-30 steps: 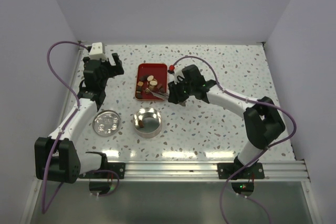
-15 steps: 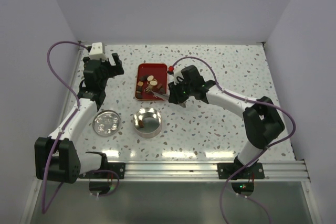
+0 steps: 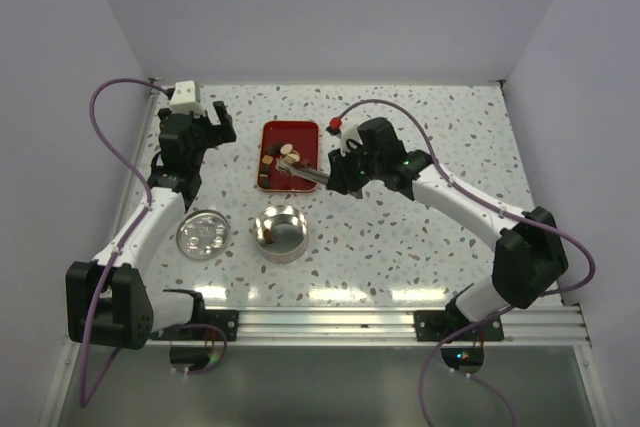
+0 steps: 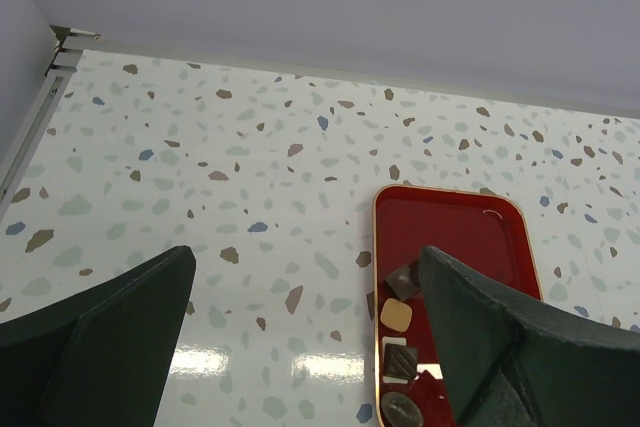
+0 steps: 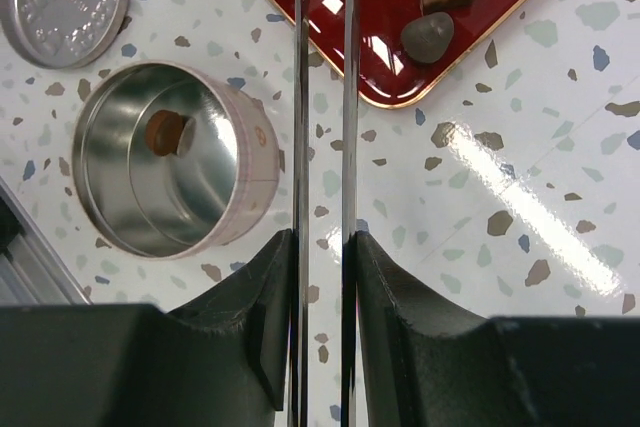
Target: Pack the chocolate
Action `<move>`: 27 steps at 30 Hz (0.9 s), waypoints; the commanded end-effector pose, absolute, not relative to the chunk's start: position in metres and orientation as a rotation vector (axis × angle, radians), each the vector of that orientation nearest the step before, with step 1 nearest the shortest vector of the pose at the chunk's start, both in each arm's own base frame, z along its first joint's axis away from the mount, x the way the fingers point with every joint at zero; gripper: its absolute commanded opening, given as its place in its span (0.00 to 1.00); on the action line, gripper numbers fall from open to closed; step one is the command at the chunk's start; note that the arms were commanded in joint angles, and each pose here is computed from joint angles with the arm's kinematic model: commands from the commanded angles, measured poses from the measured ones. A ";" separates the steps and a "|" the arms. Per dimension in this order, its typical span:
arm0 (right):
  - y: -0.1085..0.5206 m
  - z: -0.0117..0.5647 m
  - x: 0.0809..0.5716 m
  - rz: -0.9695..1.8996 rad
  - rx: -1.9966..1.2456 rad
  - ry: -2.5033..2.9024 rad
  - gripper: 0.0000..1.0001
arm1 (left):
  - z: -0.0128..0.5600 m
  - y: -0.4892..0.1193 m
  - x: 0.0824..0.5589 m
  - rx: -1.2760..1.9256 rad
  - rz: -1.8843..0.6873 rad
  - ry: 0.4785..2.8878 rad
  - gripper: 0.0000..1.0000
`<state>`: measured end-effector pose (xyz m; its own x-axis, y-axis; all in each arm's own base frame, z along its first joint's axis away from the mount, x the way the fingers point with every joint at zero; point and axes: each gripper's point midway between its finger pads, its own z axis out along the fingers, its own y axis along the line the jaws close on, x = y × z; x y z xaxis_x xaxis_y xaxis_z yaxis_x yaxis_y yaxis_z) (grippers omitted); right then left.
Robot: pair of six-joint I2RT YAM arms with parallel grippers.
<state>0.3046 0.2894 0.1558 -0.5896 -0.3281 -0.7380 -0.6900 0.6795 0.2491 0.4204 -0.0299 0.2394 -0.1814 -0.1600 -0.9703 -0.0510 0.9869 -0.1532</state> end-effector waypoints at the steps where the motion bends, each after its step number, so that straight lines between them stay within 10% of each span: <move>1: 0.290 0.197 0.293 0.739 -0.823 2.131 0.19 | 0.254 -0.034 0.422 -0.156 -0.127 1.706 1.00; 27: 0.270 0.215 0.171 0.996 -1.105 2.204 0.23 | 0.254 -0.039 0.423 -0.148 -0.139 1.713 1.00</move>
